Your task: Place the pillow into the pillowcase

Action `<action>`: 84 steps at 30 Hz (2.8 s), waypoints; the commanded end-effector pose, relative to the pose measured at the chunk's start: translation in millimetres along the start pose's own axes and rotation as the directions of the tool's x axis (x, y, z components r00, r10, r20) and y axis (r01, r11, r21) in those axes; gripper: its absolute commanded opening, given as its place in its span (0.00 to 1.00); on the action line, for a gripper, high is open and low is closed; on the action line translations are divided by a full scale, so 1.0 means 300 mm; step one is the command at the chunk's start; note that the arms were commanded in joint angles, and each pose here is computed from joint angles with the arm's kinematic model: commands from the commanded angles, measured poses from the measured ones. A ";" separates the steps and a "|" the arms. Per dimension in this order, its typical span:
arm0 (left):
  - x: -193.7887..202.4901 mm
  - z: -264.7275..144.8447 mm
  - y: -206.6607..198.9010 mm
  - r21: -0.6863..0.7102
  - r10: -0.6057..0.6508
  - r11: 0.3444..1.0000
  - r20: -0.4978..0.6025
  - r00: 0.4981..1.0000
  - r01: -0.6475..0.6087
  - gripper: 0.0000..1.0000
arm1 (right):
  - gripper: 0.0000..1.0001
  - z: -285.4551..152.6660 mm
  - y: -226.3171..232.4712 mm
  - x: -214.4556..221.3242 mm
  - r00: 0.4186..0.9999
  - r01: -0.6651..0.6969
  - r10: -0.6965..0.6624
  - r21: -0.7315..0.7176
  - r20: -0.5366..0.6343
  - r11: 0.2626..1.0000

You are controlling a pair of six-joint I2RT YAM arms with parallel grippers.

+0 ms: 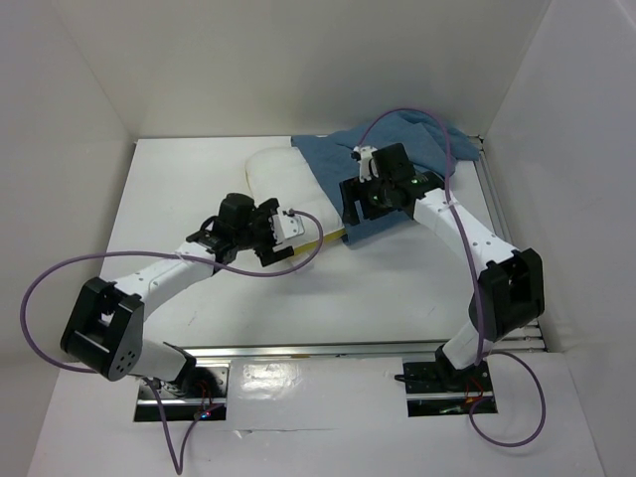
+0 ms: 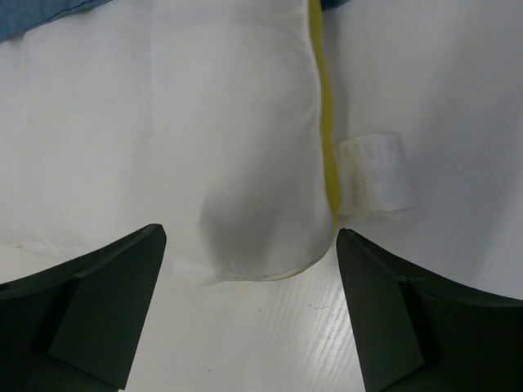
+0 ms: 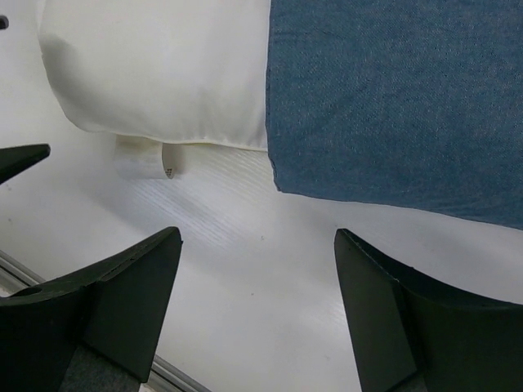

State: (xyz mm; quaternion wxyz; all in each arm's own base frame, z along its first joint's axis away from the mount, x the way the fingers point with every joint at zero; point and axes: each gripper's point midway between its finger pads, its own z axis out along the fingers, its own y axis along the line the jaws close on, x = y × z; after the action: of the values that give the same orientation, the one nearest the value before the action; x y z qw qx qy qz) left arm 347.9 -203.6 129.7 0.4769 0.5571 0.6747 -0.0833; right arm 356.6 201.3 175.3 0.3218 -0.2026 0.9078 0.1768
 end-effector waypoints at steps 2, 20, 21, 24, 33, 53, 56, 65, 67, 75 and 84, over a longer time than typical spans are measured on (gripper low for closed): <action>-0.041 0.001 -0.058 0.119 -0.025 0.993 0.050 0.998 0.019 1.00 | 0.83 -0.009 0.000 -0.087 0.997 0.032 -0.032 0.007 0.076 0.999; 0.210 0.252 -0.018 0.050 0.008 0.999 -0.139 0.990 -0.001 1.00 | 0.83 0.050 -0.012 -0.090 0.999 0.026 -0.026 0.008 0.046 1.000; 0.227 0.263 -0.017 0.048 0.019 0.999 -0.150 0.989 -0.012 1.00 | 0.83 0.062 -0.015 -0.082 0.999 0.024 -0.024 0.009 0.036 1.000; 0.260 0.304 -0.008 0.042 0.027 0.999 -0.172 0.985 -0.020 1.00 | 0.83 0.052 -0.011 -0.109 0.998 0.028 -0.028 0.008 0.055 1.000; 0.279 0.342 -0.068 0.180 -0.021 0.982 -0.225 0.974 0.062 0.00 | 0.83 0.070 -0.021 -0.106 0.999 0.025 -0.026 0.017 0.045 1.000; -0.166 -0.045 0.065 0.142 -0.297 0.943 -0.048 0.954 0.301 0.00 | 0.81 0.170 -0.036 -0.183 0.993 0.000 -0.002 0.018 0.120 1.000; -0.185 -0.055 0.078 0.134 -0.291 0.947 -0.033 0.956 0.293 0.00 | 0.74 0.185 -0.044 -0.197 0.993 -0.001 -0.003 0.029 0.122 1.000; -0.190 -0.050 0.070 0.134 -0.293 0.946 -0.035 0.956 0.295 0.00 | 0.00 0.152 0.043 -0.259 0.987 0.041 -0.029 -0.078 0.159 0.996; -0.197 -0.031 0.075 0.126 -0.292 0.948 -0.027 0.956 0.293 0.00 | 0.00 0.104 0.139 -0.303 0.978 0.088 -0.059 -0.143 0.200 0.986; -0.224 0.038 0.241 0.096 -0.543 0.837 0.023 0.839 0.539 0.00 | 0.00 -0.083 0.561 -0.354 0.952 0.243 -0.129 -0.434 0.277 0.868; -0.331 -0.021 0.357 0.305 -0.862 0.496 0.060 0.503 0.813 0.00 | 0.00 -0.125 0.644 -0.343 0.952 0.275 -0.157 -0.500 0.264 0.822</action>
State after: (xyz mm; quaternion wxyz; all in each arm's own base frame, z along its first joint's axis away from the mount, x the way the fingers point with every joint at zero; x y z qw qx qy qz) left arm 438.2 -176.6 189.0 0.3688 0.2071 0.8539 -0.3032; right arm 359.6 347.6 253.2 0.3637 -0.3238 0.8127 0.3200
